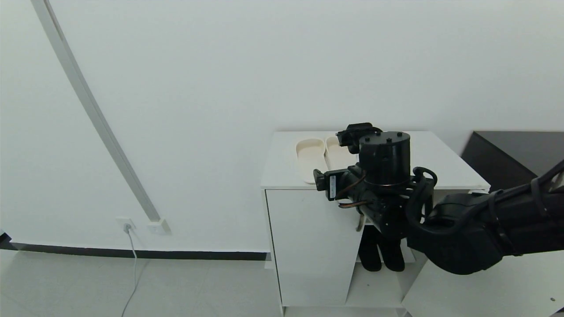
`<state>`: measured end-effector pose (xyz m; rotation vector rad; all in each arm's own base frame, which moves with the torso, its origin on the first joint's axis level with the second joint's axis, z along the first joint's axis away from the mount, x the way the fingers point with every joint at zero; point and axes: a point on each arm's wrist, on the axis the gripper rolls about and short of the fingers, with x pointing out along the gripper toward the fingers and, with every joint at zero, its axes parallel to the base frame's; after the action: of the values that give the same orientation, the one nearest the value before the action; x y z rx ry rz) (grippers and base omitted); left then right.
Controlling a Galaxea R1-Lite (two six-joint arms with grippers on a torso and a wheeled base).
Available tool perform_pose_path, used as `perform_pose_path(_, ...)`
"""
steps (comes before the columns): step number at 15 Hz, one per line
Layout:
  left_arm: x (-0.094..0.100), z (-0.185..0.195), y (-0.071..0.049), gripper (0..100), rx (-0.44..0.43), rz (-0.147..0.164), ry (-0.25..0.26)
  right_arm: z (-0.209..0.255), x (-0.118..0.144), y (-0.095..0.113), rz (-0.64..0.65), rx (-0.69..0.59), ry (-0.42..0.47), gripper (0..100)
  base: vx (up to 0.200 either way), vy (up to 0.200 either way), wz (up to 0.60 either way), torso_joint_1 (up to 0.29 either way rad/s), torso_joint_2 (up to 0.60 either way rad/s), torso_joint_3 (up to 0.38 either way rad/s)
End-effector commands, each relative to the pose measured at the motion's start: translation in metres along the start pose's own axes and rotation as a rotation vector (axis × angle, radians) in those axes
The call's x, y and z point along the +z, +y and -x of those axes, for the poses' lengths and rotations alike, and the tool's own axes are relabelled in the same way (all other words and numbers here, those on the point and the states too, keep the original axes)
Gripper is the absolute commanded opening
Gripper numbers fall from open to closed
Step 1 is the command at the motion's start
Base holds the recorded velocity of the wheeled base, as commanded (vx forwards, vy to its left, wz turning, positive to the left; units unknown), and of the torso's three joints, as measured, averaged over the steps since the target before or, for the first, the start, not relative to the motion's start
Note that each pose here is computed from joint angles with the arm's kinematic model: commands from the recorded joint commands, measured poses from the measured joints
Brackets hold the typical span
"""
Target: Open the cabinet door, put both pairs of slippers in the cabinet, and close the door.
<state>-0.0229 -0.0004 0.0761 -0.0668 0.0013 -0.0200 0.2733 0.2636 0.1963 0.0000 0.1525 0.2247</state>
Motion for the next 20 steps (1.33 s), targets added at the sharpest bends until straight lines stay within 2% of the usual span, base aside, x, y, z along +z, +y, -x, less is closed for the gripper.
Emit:
perform_pose_path(1, 0.0, 0.0, 0.0, 0, -0.002, 0.002, -0.001, 0.002, 0.005, -0.001, -0.012, -0.001, -0.014, 100, 0.0, 0.0, 0.0, 0.0, 0.0, 0.0)
perform_pose_path(8, 0.0, 0.0, 0.0, 0, -0.002, 0.004, -0.001, -0.003, -0.011, -0.001, -0.008, -0.009, 0.028, 100, 0.2, 0.0, 0.0, 0.0, 0.0, 0.003)
perform_pose_path(13, 0.0, 0.0, 0.0, 0, 0.0, 0.004, -0.001, -0.027, -0.032, -0.003, 0.011, -0.035, 0.069, 100, 0.2, 0.0, 0.0, 0.004, 0.0, 0.0)
perform_pose_path(20, 0.0, 0.0, 0.0, 0, 0.0, 0.004, -0.001, -0.061, -0.031, -0.001, -0.009, 0.008, 0.056, 100, 0.0, 0.0, 0.0, 0.0, 0.0, 0.0)
